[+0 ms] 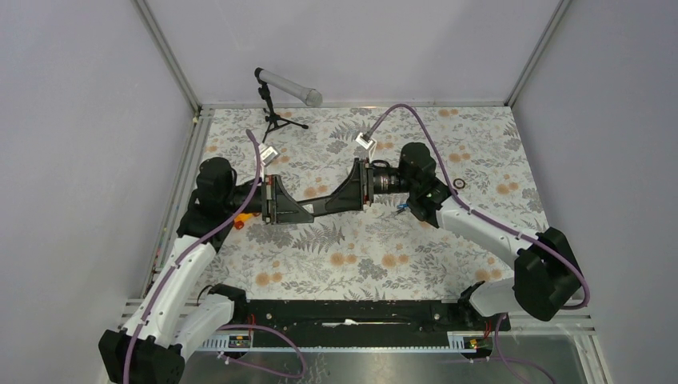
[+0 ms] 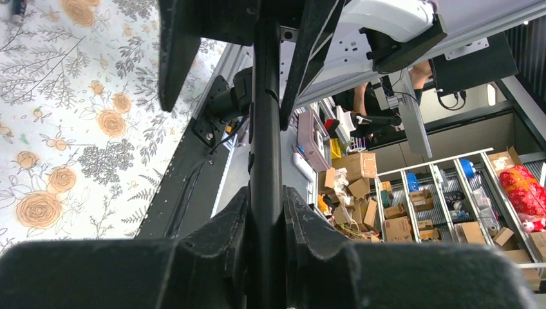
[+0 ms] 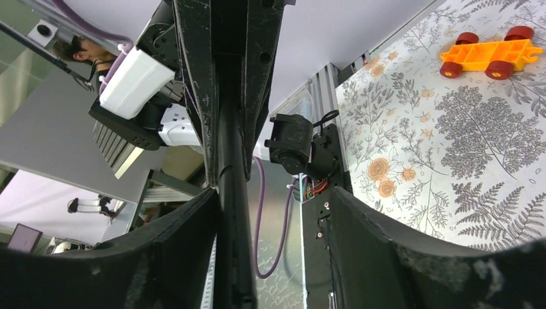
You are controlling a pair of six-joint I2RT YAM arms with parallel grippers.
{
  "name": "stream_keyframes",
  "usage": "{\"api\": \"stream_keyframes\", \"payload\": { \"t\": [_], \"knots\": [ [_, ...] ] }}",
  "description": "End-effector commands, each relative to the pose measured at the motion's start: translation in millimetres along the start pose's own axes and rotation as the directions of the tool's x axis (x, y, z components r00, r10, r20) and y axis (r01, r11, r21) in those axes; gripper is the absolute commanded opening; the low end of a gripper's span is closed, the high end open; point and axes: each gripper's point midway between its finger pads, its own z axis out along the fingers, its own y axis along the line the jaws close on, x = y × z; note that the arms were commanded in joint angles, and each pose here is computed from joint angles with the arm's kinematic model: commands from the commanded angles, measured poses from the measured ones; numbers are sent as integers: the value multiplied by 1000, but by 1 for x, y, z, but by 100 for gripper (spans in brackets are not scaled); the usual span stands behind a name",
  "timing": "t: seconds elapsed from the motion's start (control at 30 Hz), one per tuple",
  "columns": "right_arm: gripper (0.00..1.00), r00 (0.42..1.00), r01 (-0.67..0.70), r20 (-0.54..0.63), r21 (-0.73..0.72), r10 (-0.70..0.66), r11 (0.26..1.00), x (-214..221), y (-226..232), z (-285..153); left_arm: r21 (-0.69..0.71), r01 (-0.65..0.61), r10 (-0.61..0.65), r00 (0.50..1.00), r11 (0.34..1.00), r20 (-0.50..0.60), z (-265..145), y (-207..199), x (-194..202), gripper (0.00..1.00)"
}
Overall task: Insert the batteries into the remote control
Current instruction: Remove the battery cover from the remote control.
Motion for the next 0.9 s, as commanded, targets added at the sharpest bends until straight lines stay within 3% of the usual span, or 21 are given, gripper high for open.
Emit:
{"api": "stream_keyframes", "payload": {
  "t": [0.0,0.1,0.4,0.63,0.87],
  "knots": [
    [63,996,-10,93,100,1,995,-11,-18,-2,2,-65,65,998,998,-18,-1,-7,-2,0],
    [53,991,-65,129,176,43,982,-5,-38,-14,-11,-59,59,998,998,-12,-1,-3,-3,0],
    [52,978,-145,185,250,100,957,3,-57,-33,-65,22,-23,1000,998,-14,3,22,-5,0],
    [37,975,-174,185,307,121,936,-1,-65,-34,-216,76,-81,997,974,-14,2,52,-4,0],
    [35,975,-199,169,403,141,893,2,-84,-37,-259,86,-88,996,962,3,3,63,-12,0]
  ]
}}
